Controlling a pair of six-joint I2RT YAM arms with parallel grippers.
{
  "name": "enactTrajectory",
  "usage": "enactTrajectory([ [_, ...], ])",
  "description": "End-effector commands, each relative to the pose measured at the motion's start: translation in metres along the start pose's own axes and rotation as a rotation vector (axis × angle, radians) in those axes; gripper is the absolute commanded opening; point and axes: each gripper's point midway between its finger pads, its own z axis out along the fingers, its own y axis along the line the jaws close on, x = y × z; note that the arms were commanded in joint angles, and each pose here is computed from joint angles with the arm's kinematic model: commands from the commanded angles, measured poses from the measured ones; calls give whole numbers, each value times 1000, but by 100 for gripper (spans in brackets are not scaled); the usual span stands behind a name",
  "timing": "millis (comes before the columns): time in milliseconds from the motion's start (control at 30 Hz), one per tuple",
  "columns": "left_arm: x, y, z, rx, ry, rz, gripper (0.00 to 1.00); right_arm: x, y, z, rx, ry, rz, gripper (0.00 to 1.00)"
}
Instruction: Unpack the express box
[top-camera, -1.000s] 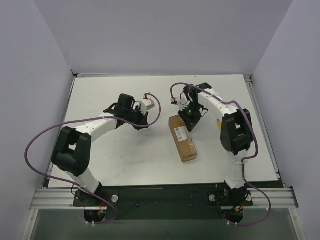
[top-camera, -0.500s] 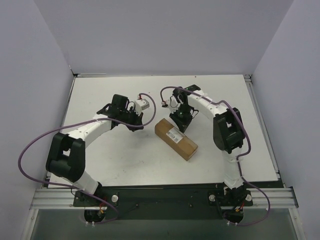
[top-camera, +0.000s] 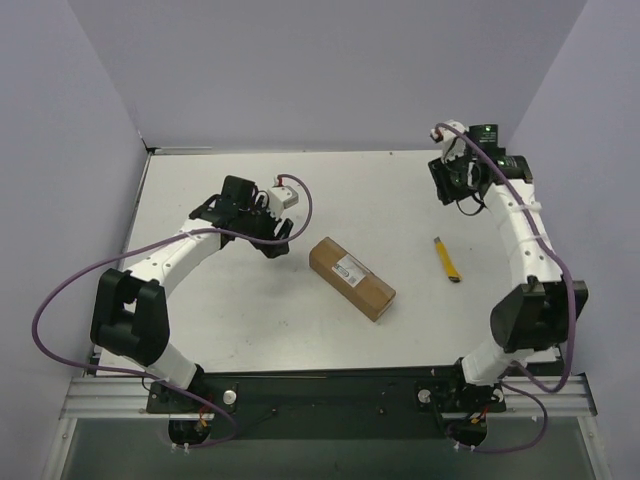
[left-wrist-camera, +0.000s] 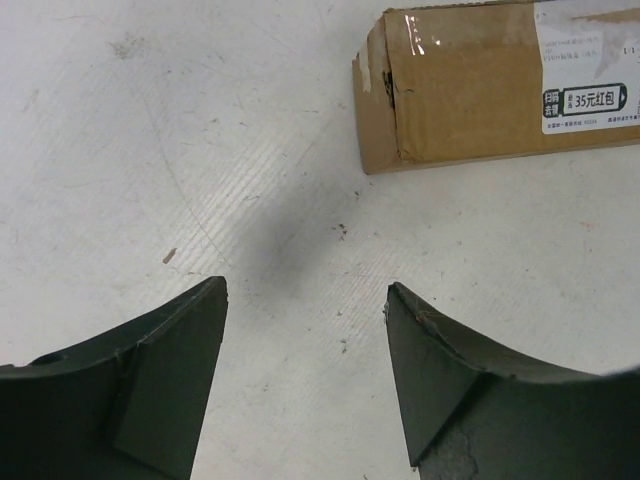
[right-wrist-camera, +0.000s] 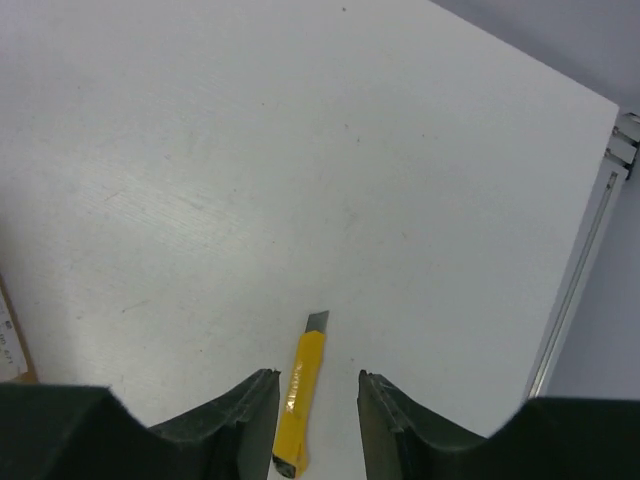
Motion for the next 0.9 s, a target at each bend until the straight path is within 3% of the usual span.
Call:
enactTrajectory([
  [0, -21, 7, -12, -42, -39, 12, 75, 99, 2, 58, -43, 511, -50, 41],
  [67, -22, 6, -11, -37, -41, 6, 75, 124, 6, 52, -118, 592, -48, 47],
  [100, -23, 5, -10, -32, -42, 4, 74, 130, 9, 50, -150, 595, -64, 56],
  [167, -23, 4, -10, -32, -48, -4, 75, 141, 18, 45, -209, 590, -85, 60],
  [200, -23, 4, -11, -31, -50, -5, 75, 142, 21, 43, -219, 588, -85, 69],
  [333, -17, 1, -11, -25, -46, -13, 74, 149, 29, 38, -242, 589, -77, 75],
  [600, -13, -3, -10, -16, -42, -30, 74, 191, 33, 45, -240, 641, -61, 63],
  [867, -13, -5, -8, -5, -39, -30, 74, 200, 29, 65, -212, 664, -40, 56],
])
